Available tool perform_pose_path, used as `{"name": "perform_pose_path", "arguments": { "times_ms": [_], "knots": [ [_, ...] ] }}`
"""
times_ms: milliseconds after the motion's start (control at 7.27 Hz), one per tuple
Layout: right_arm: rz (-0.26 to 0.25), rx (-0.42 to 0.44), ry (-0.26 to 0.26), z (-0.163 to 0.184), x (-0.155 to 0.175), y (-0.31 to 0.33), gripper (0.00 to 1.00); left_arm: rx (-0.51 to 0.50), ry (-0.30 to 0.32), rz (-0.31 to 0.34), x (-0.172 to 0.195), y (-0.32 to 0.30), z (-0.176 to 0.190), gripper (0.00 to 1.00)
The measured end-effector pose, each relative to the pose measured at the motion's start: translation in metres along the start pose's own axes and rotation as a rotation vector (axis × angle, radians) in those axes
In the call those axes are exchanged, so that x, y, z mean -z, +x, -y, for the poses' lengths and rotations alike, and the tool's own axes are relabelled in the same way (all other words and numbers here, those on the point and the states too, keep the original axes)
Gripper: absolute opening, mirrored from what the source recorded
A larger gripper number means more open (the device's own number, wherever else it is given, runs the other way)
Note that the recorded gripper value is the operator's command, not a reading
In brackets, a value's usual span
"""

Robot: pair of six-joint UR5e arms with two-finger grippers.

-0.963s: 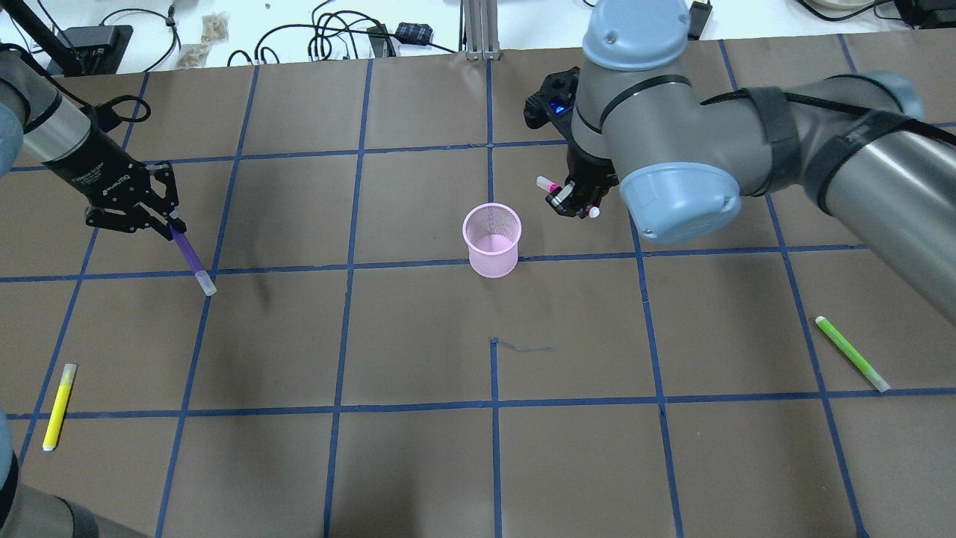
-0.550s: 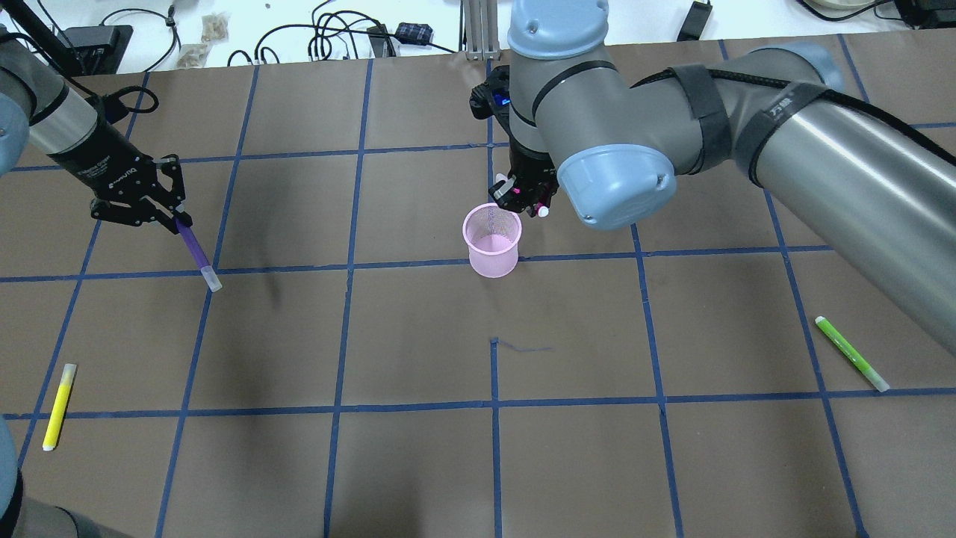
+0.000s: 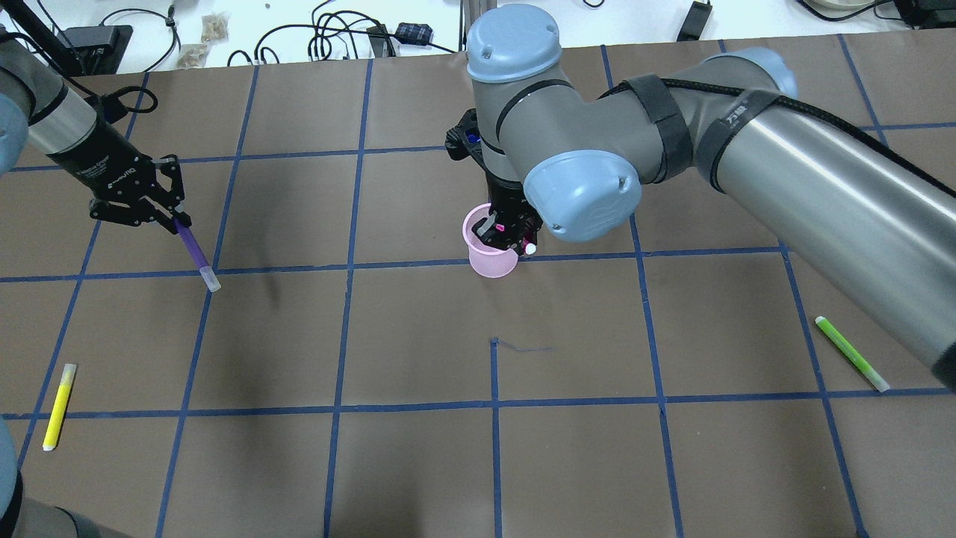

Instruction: Insert purple and pink pens into pink cup

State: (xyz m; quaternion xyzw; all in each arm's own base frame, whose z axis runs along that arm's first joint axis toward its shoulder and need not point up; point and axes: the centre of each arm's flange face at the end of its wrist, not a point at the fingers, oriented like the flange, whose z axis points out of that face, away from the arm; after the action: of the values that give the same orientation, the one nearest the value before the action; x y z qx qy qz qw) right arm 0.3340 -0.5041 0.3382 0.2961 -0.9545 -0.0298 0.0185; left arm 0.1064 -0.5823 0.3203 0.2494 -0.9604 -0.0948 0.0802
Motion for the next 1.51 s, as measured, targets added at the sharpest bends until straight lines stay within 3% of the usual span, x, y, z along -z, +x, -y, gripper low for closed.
{"name": "perform_pose_path", "arguments": {
  "times_ms": [413,826,1101,1514],
  "knots": [
    [-0.019,-0.039,0.031,0.007,0.013,0.024,1.0,-0.007,0.006,0.002,0.003,-0.001,-0.001,0.0],
    [-0.024,-0.212,0.09,-0.022,0.107,0.13,1.0,-0.037,0.03,-0.002,0.012,0.02,-0.014,0.0],
    [-0.023,-0.352,0.098,-0.071,0.155,0.195,1.0,-0.149,0.101,0.015,0.026,0.084,-0.049,0.0],
    [-0.016,-0.416,0.098,-0.121,0.157,0.201,1.0,-0.217,0.224,0.004,0.038,0.153,-0.097,0.0]
  ]
}}
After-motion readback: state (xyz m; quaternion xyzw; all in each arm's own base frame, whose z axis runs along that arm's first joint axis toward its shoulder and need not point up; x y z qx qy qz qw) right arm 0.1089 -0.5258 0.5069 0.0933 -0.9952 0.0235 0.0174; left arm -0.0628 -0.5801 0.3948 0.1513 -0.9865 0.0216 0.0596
